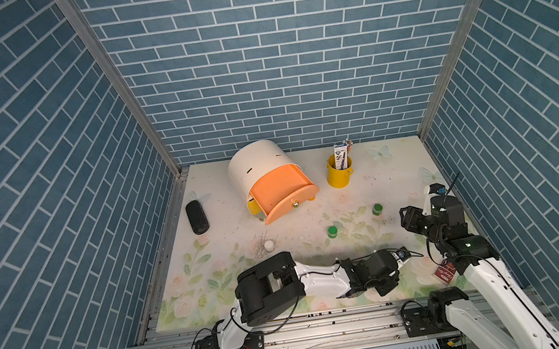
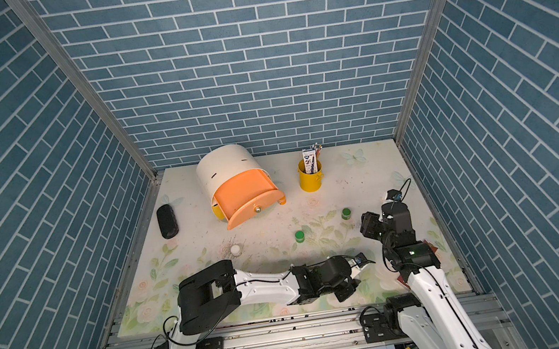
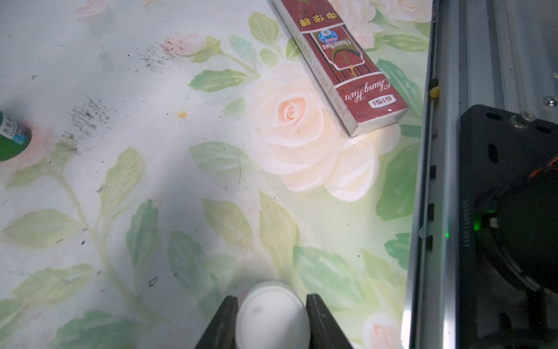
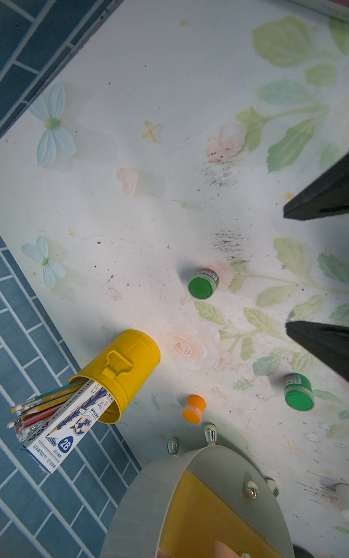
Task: Put the paint cans in the drawer according to color
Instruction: Pick up the paint can at the center of the board, then place the paint can in the drawer.
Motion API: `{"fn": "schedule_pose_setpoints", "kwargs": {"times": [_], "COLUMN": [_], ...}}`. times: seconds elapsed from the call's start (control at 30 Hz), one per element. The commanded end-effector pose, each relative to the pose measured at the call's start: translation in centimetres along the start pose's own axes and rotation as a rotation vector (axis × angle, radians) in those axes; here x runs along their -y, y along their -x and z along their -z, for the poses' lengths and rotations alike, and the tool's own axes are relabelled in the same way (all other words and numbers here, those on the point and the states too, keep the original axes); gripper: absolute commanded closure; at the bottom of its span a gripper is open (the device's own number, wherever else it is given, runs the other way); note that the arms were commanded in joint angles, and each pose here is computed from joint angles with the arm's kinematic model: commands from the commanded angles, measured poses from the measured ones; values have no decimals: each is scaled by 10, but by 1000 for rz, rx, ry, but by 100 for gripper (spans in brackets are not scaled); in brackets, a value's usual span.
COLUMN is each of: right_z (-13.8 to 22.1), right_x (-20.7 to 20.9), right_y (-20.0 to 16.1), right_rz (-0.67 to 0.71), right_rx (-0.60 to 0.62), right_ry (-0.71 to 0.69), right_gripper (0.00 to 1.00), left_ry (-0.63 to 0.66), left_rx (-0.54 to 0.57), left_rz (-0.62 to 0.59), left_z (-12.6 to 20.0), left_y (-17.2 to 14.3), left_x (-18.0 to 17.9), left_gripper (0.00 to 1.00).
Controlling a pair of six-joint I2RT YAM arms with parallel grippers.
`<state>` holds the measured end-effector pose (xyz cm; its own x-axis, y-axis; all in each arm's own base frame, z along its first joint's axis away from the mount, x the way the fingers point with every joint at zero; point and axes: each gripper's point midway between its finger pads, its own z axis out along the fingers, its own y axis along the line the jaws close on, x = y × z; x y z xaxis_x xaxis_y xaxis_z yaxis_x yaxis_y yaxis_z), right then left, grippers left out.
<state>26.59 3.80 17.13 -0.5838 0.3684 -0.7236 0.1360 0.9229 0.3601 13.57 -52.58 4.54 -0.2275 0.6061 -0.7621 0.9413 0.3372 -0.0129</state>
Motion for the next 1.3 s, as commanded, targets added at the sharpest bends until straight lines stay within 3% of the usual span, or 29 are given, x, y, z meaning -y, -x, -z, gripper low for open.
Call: {"fn": "schedule_pose_setpoints", "kwargs": {"times": [0.0, 0.23, 0.47, 0.63, 0.9, 1.1, 1.27], "right_z": [10, 15, 18, 18, 16, 13, 11], "right_x": [-7, -15, -33, -45, -49, -52, -60], "right_y": [10, 12, 9, 3, -5, -9, -11], "right_rz": [35, 58, 85, 92, 84, 49, 35], "right_rx": [22, 26, 20, 8, -5, -30, -44], "right_ry": [27, 69, 177, 256, 298, 311, 343], "right_gripper": [42, 43, 44, 43, 43, 43, 43], "left_ry": [36, 59, 148, 209, 406, 611, 720], "left_rx": [36, 62, 123, 164, 249, 290, 298], "left_rz": [8, 17, 46, 102, 179, 304, 385], "left_z": [17, 40, 92, 138, 223, 276, 305], "left_y": [13, 28, 68, 106, 164, 168, 159], "left_x": [-10, -22, -63, -104, -181, -257, -300], "left_gripper": [76, 79, 83, 89, 89, 96, 96]}}
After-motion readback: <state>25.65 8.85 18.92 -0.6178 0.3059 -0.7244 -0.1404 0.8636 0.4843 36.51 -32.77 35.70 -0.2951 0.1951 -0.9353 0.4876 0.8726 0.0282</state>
